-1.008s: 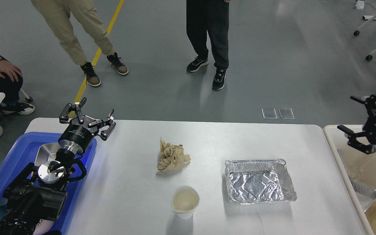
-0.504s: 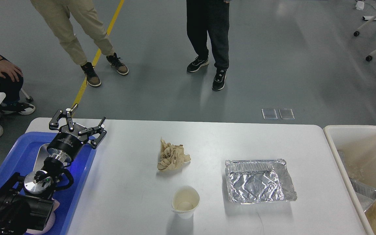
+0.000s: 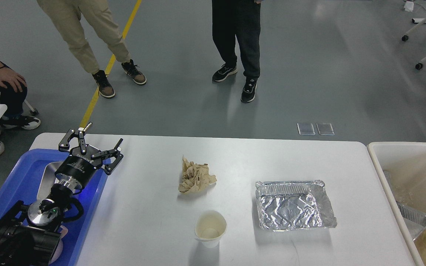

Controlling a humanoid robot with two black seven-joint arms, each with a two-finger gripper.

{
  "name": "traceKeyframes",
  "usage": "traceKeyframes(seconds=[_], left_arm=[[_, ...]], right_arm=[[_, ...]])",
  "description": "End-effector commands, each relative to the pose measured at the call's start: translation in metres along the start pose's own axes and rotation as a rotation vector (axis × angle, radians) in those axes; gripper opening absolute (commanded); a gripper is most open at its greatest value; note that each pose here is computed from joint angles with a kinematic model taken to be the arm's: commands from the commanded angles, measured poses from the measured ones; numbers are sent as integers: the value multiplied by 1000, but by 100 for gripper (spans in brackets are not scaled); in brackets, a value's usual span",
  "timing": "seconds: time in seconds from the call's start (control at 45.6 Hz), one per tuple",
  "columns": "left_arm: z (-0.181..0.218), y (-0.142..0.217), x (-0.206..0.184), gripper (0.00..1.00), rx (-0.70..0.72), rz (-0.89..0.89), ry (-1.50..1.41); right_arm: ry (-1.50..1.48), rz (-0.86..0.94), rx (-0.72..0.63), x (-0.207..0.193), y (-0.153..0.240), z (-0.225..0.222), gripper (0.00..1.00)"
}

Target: Tidy desktop

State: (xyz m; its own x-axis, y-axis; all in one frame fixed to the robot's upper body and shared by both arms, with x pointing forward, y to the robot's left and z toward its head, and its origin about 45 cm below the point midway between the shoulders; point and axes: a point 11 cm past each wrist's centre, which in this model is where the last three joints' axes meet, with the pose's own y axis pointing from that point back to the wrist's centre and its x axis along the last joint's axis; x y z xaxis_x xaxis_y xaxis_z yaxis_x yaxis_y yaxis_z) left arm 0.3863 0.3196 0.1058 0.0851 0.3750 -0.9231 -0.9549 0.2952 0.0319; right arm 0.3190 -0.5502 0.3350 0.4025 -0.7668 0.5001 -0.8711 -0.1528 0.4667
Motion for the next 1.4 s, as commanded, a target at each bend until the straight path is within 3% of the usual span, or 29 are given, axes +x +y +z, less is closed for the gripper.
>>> traceKeyframes(seconds=[0.0, 0.132, 0.307, 0.723, 1.14, 1.294, 1.381], left_arm=[[0, 0, 0, 97, 3, -2, -2], [-1, 0, 0, 97, 6, -1, -3], [-11, 0, 1, 97, 62, 3, -31], [-6, 2, 3, 97, 69, 12, -52], [-15, 4, 5, 97, 121, 21, -79], [-18, 4, 5, 97, 123, 21, -74], [-16, 7, 8, 97, 118, 29, -74]], right_arm=[[173, -26, -52, 7, 20, -8, 100], [320, -71, -125, 10, 40, -17, 100], [470, -150, -80, 2, 49, -55, 100], [662, -466, 60, -85, 51, -117, 100], [644, -457, 57, -84, 48, -113, 100], [465, -379, 221, -104, 14, -97, 100], [422, -329, 164, -99, 5, -77, 100]])
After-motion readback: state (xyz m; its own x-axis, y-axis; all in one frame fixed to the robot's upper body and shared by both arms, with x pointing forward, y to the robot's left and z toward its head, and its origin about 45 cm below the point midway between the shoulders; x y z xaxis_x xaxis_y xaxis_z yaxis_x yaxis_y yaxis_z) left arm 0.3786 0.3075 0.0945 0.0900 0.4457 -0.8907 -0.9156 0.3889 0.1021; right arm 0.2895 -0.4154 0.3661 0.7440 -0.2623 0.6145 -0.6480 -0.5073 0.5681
